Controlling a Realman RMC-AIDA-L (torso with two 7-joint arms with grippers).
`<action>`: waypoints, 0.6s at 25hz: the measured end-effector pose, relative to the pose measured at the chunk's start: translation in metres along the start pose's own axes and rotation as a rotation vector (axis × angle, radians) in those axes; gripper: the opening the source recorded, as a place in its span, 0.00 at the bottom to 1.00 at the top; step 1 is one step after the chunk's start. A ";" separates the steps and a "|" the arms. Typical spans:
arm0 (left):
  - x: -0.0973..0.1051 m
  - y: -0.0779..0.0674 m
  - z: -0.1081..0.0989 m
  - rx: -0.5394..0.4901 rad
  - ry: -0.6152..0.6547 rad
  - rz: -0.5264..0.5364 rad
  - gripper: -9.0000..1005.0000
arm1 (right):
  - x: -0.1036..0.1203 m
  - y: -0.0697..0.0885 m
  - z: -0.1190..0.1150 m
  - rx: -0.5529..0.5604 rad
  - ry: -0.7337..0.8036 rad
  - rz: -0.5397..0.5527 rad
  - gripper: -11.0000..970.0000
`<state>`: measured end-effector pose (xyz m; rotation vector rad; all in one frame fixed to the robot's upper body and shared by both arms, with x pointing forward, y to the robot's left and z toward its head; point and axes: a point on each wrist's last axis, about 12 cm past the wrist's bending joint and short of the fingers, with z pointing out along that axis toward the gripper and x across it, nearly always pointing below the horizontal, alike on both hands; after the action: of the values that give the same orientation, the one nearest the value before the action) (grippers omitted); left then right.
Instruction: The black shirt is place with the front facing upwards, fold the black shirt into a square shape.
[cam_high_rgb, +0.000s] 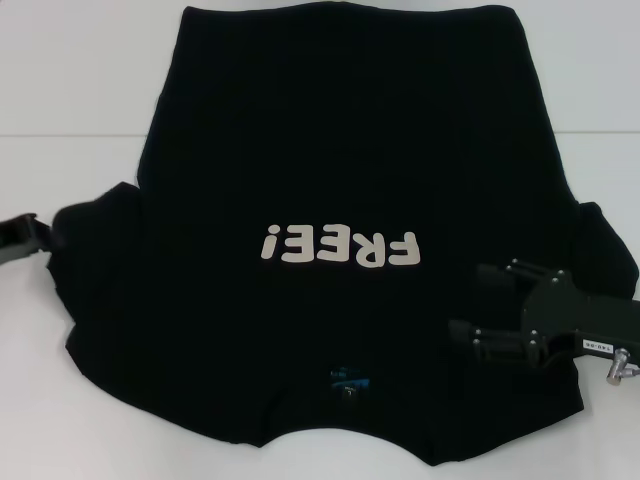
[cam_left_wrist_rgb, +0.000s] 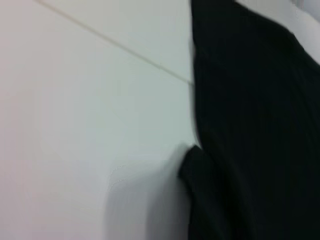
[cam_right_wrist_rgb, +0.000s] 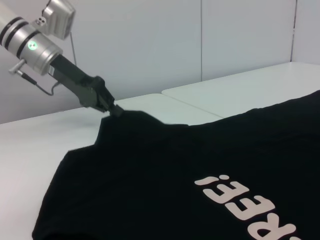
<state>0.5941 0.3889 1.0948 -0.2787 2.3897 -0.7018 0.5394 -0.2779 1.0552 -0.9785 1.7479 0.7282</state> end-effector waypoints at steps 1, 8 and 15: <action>-0.002 0.001 -0.002 -0.004 -0.007 0.001 0.01 | 0.000 0.000 0.000 0.000 0.000 0.001 0.91; -0.014 0.005 -0.015 -0.024 -0.042 0.011 0.01 | 0.001 0.000 0.000 0.002 0.000 0.002 0.91; -0.014 0.010 -0.020 -0.021 -0.060 -0.015 0.01 | -0.001 0.000 0.001 0.001 -0.002 -0.001 0.91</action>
<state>0.5923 0.4100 1.1096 -0.3222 2.3410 -0.6668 0.5401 -0.2770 1.0555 -0.9777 1.7464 0.7278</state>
